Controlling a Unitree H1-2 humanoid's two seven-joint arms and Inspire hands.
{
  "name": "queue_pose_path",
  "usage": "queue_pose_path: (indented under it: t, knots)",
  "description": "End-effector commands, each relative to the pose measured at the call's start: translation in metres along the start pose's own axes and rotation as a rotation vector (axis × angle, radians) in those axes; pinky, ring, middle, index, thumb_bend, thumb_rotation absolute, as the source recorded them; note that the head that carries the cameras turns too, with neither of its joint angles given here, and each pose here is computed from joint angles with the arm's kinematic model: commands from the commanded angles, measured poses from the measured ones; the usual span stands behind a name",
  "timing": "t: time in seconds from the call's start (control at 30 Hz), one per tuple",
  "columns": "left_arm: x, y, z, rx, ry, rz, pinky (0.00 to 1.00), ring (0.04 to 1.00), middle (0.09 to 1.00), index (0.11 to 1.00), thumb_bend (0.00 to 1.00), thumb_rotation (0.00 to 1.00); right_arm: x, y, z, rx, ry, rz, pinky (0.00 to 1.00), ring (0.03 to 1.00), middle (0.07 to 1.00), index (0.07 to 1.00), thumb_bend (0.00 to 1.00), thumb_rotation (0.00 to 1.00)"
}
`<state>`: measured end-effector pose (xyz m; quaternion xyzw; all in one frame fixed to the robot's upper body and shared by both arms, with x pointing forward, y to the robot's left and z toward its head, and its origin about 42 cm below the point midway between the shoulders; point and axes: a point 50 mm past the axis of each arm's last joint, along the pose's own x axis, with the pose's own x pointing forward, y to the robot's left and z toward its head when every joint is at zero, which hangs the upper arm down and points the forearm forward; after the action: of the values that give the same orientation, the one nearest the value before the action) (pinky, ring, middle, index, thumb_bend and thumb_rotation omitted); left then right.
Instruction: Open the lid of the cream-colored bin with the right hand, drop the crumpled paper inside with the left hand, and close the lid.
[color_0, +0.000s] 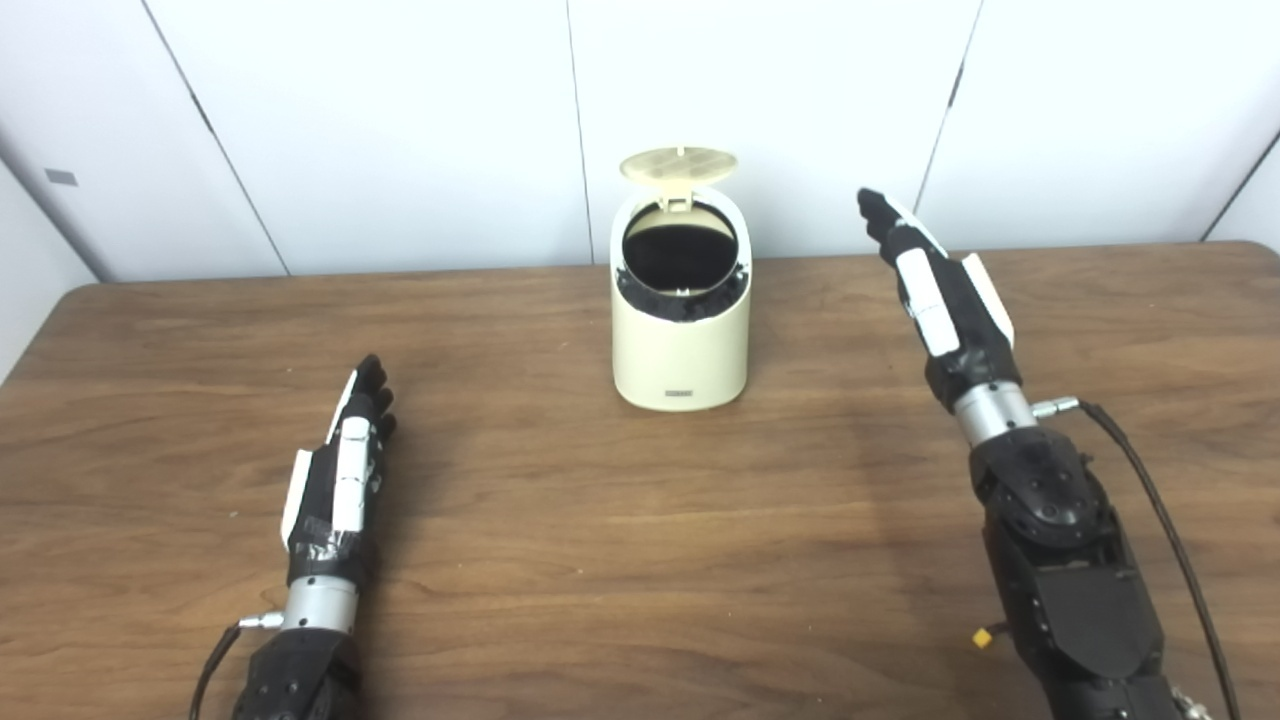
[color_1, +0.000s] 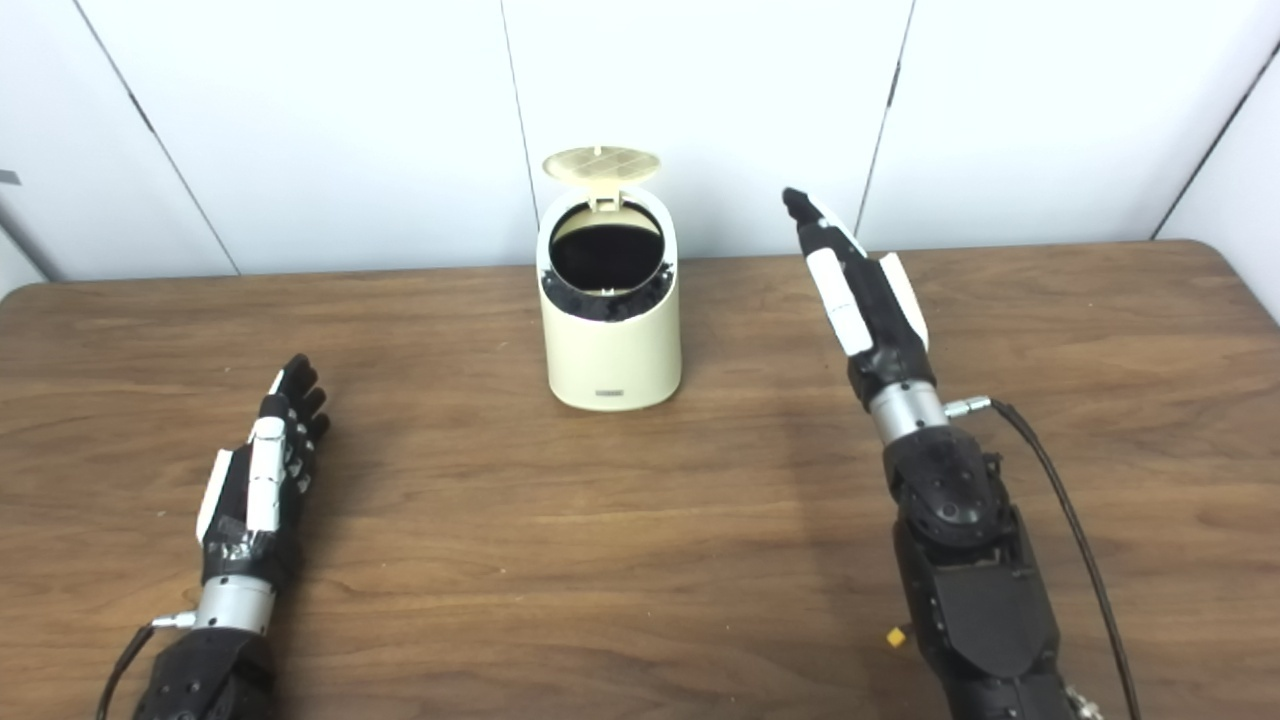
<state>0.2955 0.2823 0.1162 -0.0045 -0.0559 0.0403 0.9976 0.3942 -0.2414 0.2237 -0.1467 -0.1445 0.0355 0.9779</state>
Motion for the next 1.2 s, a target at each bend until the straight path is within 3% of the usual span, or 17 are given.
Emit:
queue_pose_path:
  t: [0.0,0.33,0.7,0.87,1.17]
  knots:
    - [-0.006,-0.001,-0.007,0.003,0.014,-0.006,1.0,1.0,1.0,1.0,0.46,0.97,0.018,-0.005,0.033,-0.076,-0.101,0.006,0.93,0.949,0.947,0.893,0.63,1.0]
    - [-0.007,-0.006,-0.01,0.0,0.028,-0.008,1.0,1.0,1.0,1.0,0.42,1.0,0.043,0.008,0.065,-0.231,-0.194,0.062,0.84,0.903,0.918,0.876,0.58,1.0]
    - [-0.008,-0.01,-0.012,-0.02,0.026,-0.023,1.0,1.0,1.0,1.0,0.42,1.0,0.065,0.018,0.09,-0.282,-0.273,0.099,0.77,0.879,0.9,0.877,0.6,1.0]
    - [-0.008,-0.012,-0.012,-0.034,0.03,-0.027,1.0,1.0,1.0,1.0,0.43,1.0,0.074,0.023,0.101,-0.328,-0.292,0.132,0.78,0.861,0.894,0.887,0.56,1.0]
    - [-0.009,-0.014,-0.013,-0.032,0.03,-0.032,1.0,1.0,1.0,1.0,0.46,1.0,0.083,0.035,0.112,-0.357,-0.286,0.196,0.82,0.885,0.904,0.885,0.6,1.0]
